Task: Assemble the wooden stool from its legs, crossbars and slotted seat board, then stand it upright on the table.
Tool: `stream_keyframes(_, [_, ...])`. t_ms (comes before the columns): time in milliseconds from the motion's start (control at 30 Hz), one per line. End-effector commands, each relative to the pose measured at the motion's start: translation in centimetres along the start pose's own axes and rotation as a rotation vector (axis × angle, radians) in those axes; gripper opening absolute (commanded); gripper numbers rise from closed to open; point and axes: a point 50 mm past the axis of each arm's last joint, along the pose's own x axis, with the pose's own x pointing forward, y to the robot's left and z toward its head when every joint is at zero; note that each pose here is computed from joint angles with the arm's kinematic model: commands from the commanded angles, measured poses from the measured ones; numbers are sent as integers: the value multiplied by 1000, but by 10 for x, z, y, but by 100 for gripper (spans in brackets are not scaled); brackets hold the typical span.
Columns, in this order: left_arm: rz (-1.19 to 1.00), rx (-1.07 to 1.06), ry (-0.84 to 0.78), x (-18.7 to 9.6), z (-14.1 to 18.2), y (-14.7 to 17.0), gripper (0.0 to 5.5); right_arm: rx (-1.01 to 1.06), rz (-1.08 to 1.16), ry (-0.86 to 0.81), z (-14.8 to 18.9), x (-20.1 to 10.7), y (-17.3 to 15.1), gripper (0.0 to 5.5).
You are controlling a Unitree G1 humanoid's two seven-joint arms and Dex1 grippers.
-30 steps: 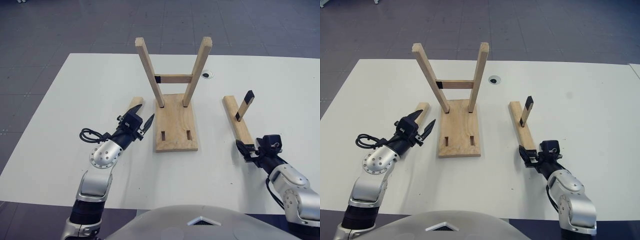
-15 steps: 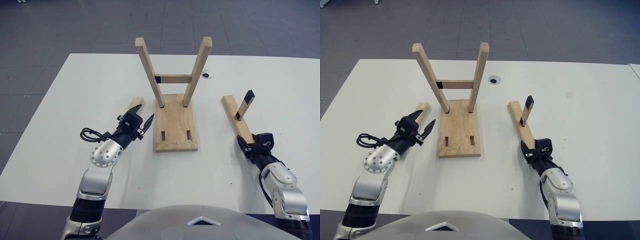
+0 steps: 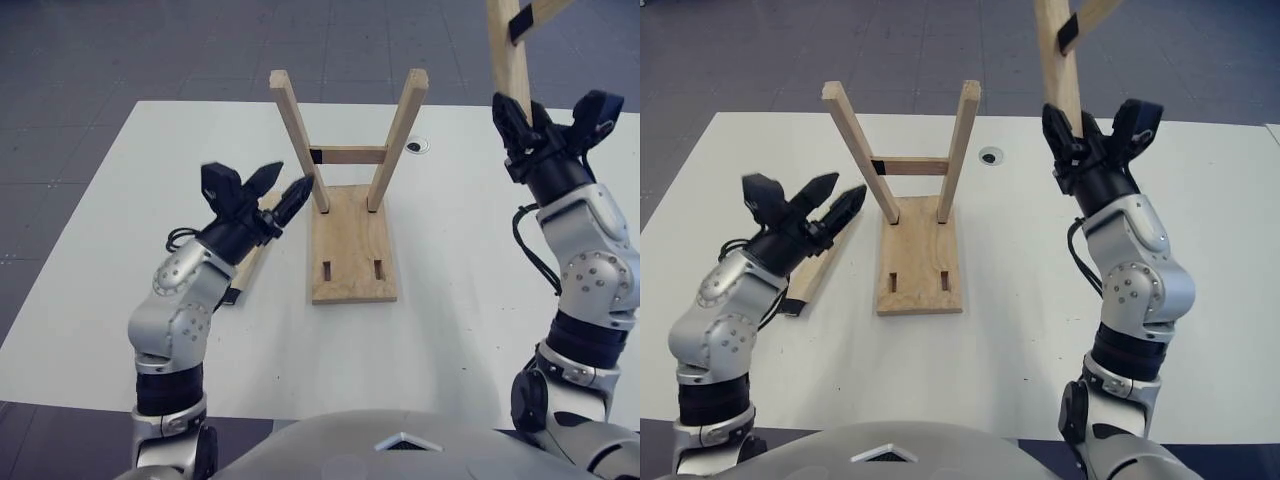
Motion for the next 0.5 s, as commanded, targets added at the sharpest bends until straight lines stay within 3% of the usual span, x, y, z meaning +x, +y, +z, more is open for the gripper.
stream_keyframes(33, [-216, -246, -125, 13, 46, -29, 405, 51, 368, -28, 28, 16, 43, 203])
stream_keyframes(200, [-299, -405, -69, 14, 49, -43, 477, 209, 647, 22, 24, 10, 71, 203])
stream_keyframes(500, [-383, -583, -7, 8, 51, -55, 477, 449, 918, 166, -1, -12, 82, 203])
